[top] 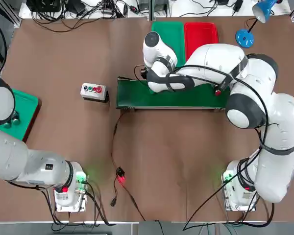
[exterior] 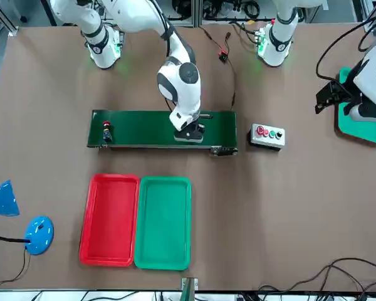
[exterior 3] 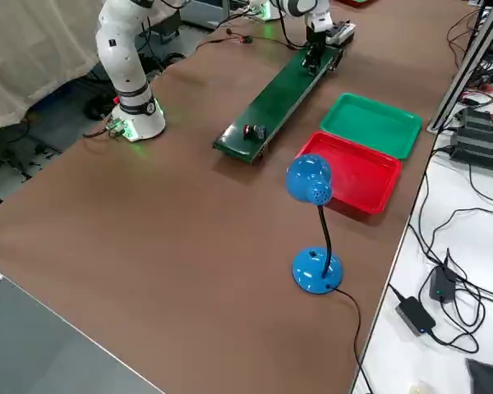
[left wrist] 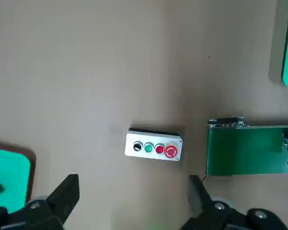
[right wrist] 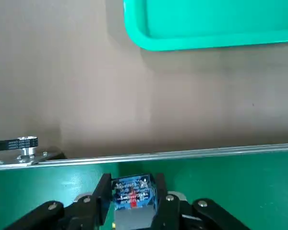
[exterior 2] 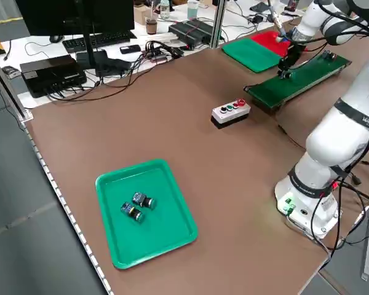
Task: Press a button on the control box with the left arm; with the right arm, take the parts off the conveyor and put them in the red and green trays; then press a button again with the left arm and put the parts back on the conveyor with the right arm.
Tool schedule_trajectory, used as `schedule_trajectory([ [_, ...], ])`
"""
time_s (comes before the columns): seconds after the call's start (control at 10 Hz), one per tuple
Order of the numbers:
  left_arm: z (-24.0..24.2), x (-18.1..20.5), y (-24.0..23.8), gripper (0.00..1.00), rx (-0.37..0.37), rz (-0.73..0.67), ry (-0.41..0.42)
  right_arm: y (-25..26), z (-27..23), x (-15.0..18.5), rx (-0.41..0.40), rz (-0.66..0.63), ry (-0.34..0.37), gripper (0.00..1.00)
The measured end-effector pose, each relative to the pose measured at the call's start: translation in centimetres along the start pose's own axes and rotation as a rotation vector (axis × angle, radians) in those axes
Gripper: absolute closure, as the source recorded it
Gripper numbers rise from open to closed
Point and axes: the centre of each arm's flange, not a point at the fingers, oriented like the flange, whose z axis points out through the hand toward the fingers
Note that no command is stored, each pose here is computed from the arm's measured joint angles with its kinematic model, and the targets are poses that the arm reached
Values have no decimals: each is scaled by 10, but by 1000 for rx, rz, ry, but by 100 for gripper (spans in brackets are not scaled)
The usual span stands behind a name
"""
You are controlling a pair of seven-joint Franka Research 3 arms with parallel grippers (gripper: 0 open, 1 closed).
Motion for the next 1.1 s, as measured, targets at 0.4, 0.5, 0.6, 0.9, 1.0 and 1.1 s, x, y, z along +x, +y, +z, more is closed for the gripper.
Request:
schedule_trajectory([
  [0.4, 0, 0, 0, 0, 0, 0, 0, 3, 6, -1, -27, -39, 29, 31],
  [0.5, 0, 0, 0, 0, 0, 0, 0, 3, 7, 0, -30, -46, 37, 15],
  [0.6, 0, 0, 0, 0, 0, 0, 0, 3, 5, 1, -29, -49, 42, 1],
  [0.9, 0, 0, 0, 0, 0, 0, 0, 9, -24, 41, 15, -1, 93, 0],
  [1.0, 0, 0, 0, 0, 0, 0, 0, 19, -40, 68, 24, 35, 115, 0],
  [1.1, 0, 0, 0, 0, 0, 0, 0, 36, -59, 100, 17, 60, 128, 0],
])
